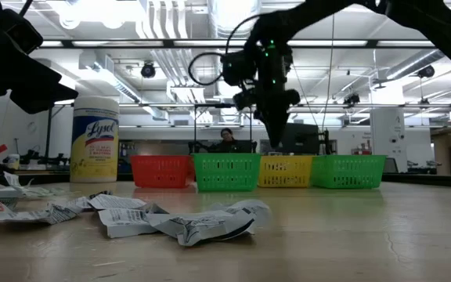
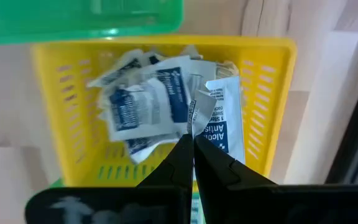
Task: Pick & Place First Aid Supplies
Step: Put the alcohol pad into the yellow basket
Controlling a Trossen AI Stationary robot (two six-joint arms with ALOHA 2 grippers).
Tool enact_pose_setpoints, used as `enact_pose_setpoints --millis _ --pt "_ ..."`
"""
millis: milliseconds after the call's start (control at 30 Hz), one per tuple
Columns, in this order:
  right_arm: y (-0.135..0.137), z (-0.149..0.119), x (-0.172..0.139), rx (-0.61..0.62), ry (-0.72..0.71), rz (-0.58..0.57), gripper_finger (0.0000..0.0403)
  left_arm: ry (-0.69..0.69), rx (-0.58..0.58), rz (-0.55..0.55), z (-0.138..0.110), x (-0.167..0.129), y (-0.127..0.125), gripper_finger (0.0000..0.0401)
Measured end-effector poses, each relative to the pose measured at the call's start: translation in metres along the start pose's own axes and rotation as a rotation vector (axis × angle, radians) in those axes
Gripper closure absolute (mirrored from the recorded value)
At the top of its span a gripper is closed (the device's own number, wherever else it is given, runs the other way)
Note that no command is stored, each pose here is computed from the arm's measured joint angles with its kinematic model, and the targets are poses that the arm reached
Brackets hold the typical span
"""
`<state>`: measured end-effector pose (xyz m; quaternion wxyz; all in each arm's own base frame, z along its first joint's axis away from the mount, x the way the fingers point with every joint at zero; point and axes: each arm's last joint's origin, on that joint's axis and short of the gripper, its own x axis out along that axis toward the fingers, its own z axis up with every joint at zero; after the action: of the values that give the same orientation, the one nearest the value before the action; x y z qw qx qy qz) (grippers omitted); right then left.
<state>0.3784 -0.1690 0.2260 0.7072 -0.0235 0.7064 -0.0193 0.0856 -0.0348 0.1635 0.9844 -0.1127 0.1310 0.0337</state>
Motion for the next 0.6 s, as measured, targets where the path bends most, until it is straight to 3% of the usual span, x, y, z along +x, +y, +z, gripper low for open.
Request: enact_pose_setpoints --millis 233,600 --pt "-0.009 -0.007 0.026 0.031 -0.016 -0.005 0.0394 -0.011 0.0 0.025 0.0 0.0 0.001 0.0204" --pt "-0.017 -0.011 0.042 0.083 -0.037 -0.016 0.0394 -0.014 0.0 0.032 0.0 0.0 0.001 0.0204"
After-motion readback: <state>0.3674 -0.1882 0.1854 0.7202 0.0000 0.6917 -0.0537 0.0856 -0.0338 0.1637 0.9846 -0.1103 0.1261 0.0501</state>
